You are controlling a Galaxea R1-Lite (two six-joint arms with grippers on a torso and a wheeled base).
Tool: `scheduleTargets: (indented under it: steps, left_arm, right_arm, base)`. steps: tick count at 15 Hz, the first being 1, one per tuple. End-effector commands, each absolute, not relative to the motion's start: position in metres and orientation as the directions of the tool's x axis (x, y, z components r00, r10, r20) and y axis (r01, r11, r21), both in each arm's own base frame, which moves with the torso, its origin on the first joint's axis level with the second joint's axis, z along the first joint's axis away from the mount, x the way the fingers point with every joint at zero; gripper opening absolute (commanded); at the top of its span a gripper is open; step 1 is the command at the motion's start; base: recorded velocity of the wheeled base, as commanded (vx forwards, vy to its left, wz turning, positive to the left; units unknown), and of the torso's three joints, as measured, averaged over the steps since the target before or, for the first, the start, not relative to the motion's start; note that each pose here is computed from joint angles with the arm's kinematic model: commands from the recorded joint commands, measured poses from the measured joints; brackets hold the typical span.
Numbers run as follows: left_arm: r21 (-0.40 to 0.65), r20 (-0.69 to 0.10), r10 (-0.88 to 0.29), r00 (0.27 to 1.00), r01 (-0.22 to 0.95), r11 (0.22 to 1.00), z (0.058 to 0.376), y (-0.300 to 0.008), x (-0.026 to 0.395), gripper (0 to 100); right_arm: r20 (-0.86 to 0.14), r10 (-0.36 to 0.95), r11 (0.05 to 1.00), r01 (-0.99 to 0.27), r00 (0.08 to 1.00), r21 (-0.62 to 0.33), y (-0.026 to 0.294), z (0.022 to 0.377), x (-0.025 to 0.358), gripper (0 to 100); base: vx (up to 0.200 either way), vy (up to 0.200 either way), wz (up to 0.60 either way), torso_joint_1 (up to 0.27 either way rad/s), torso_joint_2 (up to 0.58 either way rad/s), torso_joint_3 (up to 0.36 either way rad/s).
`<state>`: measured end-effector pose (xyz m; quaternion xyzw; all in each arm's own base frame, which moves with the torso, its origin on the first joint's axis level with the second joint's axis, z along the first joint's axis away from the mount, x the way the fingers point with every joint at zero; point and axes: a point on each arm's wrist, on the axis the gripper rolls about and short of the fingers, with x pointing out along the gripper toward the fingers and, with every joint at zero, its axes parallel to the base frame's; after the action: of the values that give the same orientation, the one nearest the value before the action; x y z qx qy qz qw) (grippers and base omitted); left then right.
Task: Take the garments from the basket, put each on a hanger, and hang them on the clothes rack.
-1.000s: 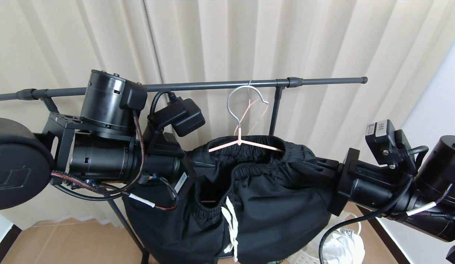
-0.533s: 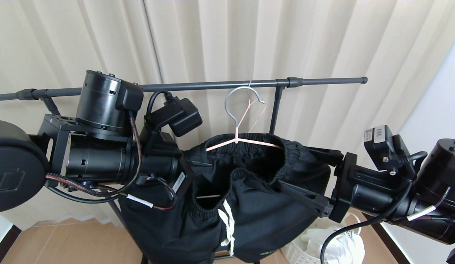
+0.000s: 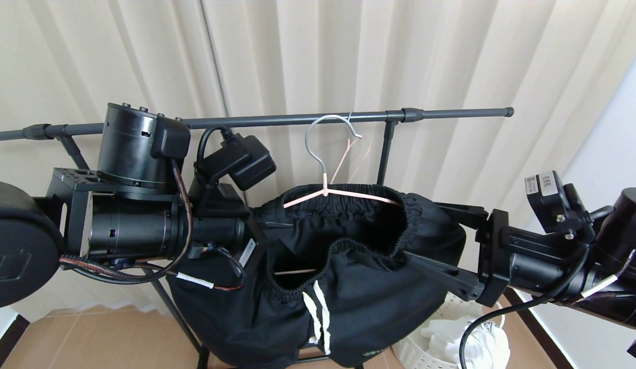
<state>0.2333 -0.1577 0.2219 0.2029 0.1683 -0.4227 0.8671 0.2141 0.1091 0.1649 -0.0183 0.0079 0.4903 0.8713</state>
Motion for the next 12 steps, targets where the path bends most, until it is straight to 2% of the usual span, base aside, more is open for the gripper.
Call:
scheduleTargets:
  steps: [1,4,8,12]
  left_arm:
    - [0.212,-0.458,-0.662,0.594,0.796,0.567,0.224,-0.155,0.233,0]
    - [0.217,-0.443,-0.653,0.614,0.780,0.587,0.229,-0.148,0.234,0]
    - [0.226,-0.417,-0.638,0.647,0.754,0.617,0.237,-0.136,0.233,0]
    - [0.226,-0.416,-0.629,0.657,0.744,0.629,0.237,-0.131,0.234,0]
  right_arm:
    - [-0.025,0.851,0.524,-0.852,0.524,-0.028,0.104,0.167,0.215,100]
    - [-0.021,0.856,0.516,-0.856,0.516,-0.029,0.103,0.167,0.214,100]
    - [-0.012,0.839,0.543,-0.839,0.544,-0.032,0.083,0.170,0.223,100]
    - [-0.012,0.857,0.515,-0.857,0.515,-0.016,0.074,0.169,0.226,100]
  base:
    - [0.000,0.000,0.00,0.000,0.00,0.000]
    - [0.000,0.000,0.00,0.000,0.00,0.000]
    - [0.000,0.000,0.00,0.000,0.00,0.000]
    - [0.000,0.000,0.00,0.000,0.00,0.000]
